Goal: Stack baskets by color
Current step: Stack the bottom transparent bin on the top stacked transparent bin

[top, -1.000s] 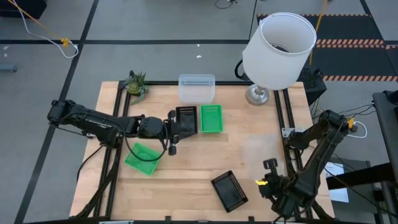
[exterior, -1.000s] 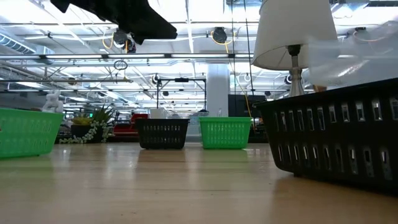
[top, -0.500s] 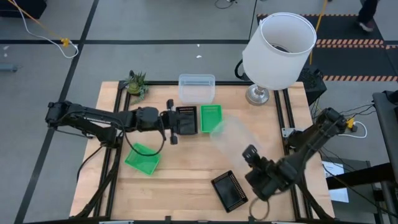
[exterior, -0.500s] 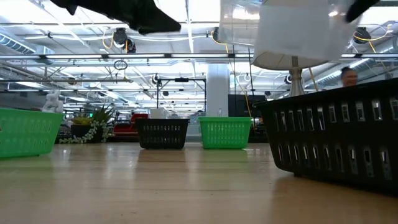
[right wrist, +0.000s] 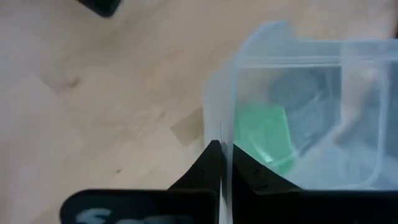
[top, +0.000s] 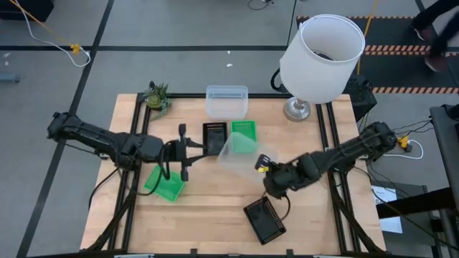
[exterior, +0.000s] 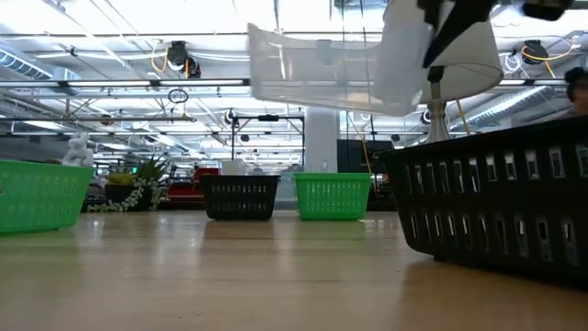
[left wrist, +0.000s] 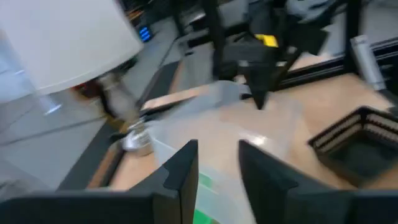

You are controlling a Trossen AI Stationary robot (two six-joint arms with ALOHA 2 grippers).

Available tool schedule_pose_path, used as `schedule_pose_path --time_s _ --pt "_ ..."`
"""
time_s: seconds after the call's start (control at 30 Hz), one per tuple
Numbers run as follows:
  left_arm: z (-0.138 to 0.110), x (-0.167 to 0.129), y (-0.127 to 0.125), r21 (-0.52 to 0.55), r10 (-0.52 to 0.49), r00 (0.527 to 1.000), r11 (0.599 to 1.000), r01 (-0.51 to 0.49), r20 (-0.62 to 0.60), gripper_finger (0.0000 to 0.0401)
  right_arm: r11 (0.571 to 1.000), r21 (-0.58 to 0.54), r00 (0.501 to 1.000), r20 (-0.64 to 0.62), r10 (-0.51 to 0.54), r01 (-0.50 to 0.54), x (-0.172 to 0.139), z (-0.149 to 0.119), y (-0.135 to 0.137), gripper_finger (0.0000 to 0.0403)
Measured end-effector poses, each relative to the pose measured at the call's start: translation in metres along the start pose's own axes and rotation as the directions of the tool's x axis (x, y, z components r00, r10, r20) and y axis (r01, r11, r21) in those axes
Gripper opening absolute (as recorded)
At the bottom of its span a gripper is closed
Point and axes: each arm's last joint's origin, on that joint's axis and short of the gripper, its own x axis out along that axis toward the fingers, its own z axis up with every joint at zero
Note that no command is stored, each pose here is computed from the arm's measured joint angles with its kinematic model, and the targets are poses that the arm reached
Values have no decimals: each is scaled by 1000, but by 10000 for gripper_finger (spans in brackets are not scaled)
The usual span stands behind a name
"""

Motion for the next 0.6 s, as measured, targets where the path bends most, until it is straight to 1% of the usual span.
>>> schedule_pose_path --time_s 0.1,0.13,0.23,0.3,0.4,0.6 --pt "18 1 -7 4 38 996 999 -38 -80 151 1000 -24 999 43 18 -17 7 -11 -15 0" --pt "22 2 -10 15 37 993 999 -36 -109 164 1000 -21 998 56 23 -22 10 -16 -19 0" --pt "41 10 -18 32 25 991 999 -21 -128 197 999 2 995 88 49 -49 16 -29 -31 0" --pt "47 19 -23 56 15 987 998 -6 -158 214 998 13 993 103 63 -65 20 -38 -37 0" --pt "44 39 -29 106 22 971 994 3 -240 227 998 20 994 98 57 -59 23 -47 -43 0" --pt "32 72 -26 150 21 918 988 42 -396 230 997 28 989 130 70 -74 26 -54 -48 0"
